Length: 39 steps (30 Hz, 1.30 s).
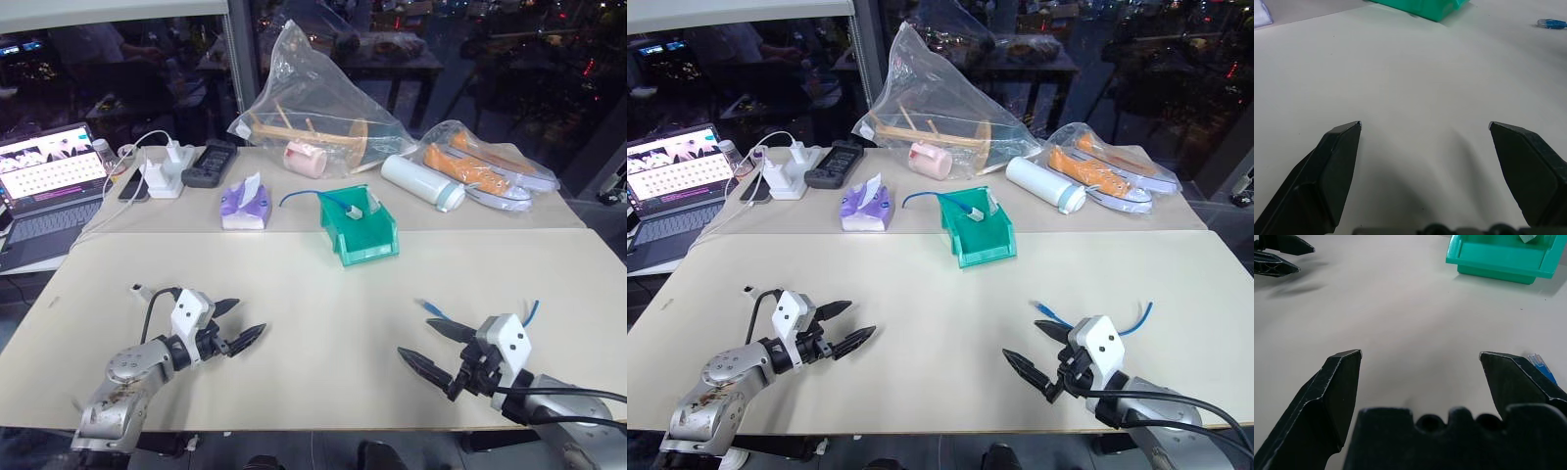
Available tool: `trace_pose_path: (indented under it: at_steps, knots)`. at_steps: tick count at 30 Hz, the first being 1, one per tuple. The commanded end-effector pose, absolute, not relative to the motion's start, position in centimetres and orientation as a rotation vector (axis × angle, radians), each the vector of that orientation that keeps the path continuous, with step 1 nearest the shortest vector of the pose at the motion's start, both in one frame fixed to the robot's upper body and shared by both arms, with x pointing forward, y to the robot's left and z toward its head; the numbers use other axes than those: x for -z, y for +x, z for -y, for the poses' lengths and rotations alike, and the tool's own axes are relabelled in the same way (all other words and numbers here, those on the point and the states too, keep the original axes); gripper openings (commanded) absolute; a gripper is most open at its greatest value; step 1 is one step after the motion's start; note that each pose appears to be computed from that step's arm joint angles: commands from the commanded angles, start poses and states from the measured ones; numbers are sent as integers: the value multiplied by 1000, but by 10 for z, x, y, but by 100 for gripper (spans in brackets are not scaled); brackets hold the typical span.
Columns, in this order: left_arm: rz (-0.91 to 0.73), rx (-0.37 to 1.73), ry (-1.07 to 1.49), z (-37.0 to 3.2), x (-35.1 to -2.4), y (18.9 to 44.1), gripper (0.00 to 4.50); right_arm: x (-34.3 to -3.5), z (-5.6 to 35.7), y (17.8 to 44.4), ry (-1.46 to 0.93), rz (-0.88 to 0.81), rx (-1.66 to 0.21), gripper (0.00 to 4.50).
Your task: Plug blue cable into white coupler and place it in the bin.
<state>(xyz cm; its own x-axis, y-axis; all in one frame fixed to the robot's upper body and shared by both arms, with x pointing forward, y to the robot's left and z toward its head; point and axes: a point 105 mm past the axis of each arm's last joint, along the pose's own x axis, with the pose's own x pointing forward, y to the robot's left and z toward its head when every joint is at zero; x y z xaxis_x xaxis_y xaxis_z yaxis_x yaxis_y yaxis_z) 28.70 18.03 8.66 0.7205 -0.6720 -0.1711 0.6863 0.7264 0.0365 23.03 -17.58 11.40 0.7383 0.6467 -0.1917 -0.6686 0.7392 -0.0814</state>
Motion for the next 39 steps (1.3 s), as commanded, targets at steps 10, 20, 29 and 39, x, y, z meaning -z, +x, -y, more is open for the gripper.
trace_pose_path:
  at_steps: [10, 20, 29, 39]
  knots:
    - [-99, 1085, 133, -157, -146, 278, 450, -143, 213, 285, -342, -159, -622, 446]
    - [-130, 1118, 193, -152, -147, 268, 450, -106, 246, 318, -343, -365, -569, 446]
    - [-119, 1104, 241, -154, -148, 268, 450, -103, 222, 315, -325, -390, -710, 202]
    - [-37, 1189, 334, -127, -156, 292, 450, -115, 135, 290, -633, -361, -1233, 18]
